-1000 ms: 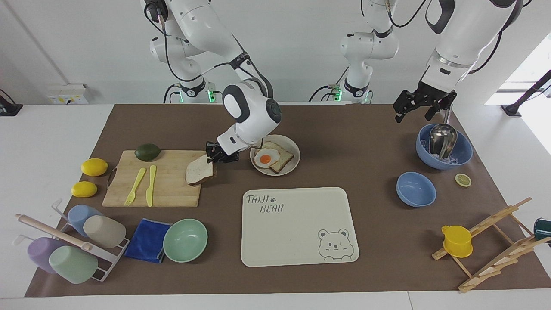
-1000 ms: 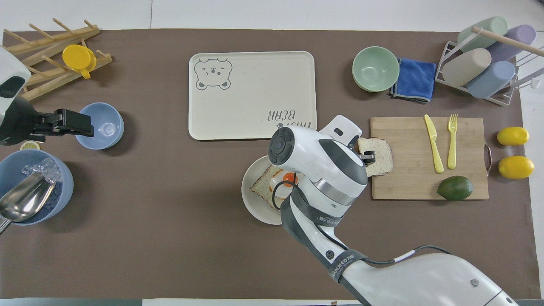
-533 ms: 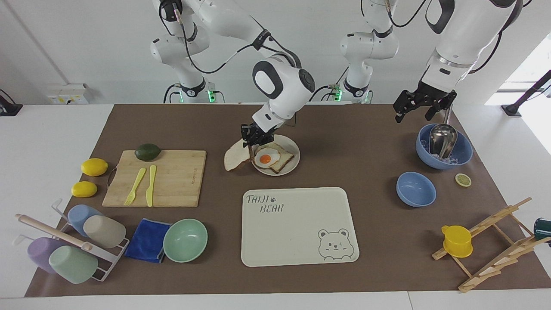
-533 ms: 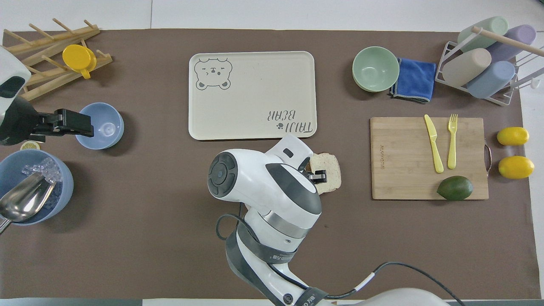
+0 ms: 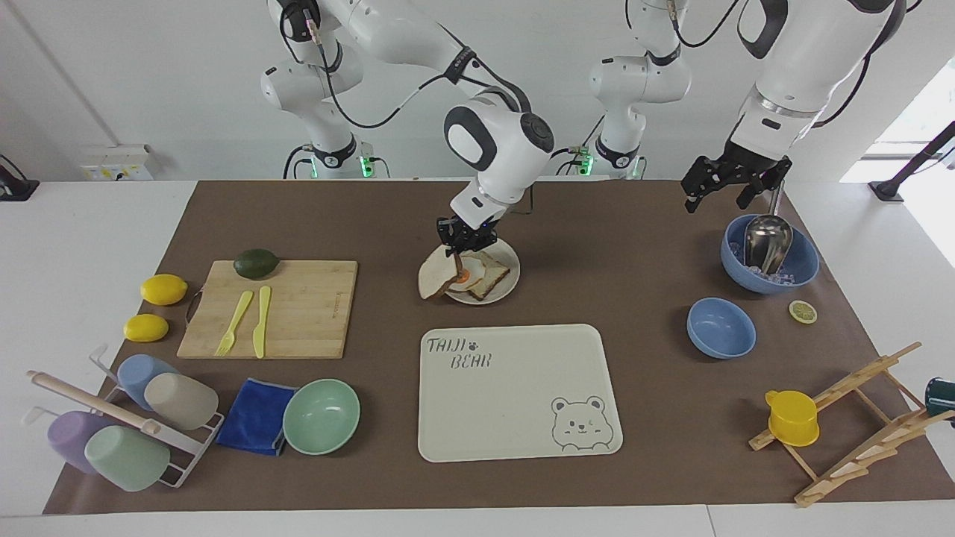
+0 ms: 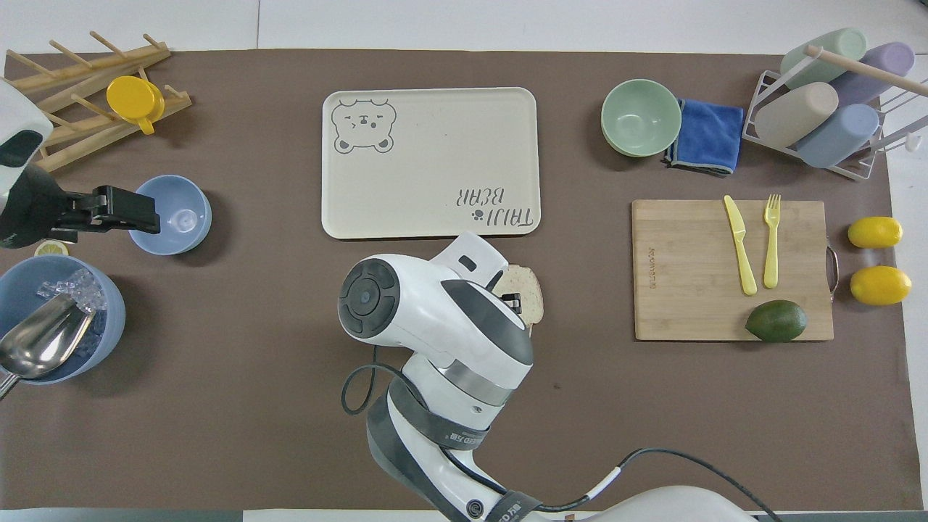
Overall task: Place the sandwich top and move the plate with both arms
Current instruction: 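Carry the bread slice with the right gripper over the egg plate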
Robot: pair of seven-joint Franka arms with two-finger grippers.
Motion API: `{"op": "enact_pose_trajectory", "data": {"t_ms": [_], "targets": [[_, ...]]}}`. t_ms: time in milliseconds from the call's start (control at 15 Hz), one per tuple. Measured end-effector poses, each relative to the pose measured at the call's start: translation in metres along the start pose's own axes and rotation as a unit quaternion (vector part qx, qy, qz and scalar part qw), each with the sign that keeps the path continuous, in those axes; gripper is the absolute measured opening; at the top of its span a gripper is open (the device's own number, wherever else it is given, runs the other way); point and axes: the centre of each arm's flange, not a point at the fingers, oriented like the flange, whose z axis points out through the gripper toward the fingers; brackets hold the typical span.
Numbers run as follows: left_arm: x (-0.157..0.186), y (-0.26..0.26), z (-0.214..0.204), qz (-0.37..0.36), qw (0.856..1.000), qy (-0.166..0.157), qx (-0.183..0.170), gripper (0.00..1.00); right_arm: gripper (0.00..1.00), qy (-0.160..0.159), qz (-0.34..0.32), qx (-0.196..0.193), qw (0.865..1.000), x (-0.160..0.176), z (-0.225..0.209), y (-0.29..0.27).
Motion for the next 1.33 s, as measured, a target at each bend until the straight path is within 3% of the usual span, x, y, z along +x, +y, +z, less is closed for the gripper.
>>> {"op": "enact_pose_trajectory", "data": {"t_ms": [733, 1000, 1067, 1333], "targets": [[0.0, 0.0, 0.0, 0.0, 1.0, 0.0, 0.0, 1.0, 0.11, -0.018, 0.008, 0.061, 0.998, -0.001, 0.015, -0.019], [0.0, 0.0, 0.0, 0.0, 1.0, 0.0, 0.0, 1.0, 0.11, -0.04, 0.028, 0.095, 0.994, 0.004, 0.02, -0.016], [0.0, 0.0, 0.0, 0.0, 1.0, 0.0, 0.0, 1.0, 0.16, -0.044, 0.034, 0.101, 0.993, 0.006, 0.021, -0.014], [0.0, 0.0, 0.0, 0.0, 1.0, 0.0, 0.0, 1.0, 0.58, -0.053, 0.04, 0.113, 0.991, 0.006, 0.025, -0.015]]}}
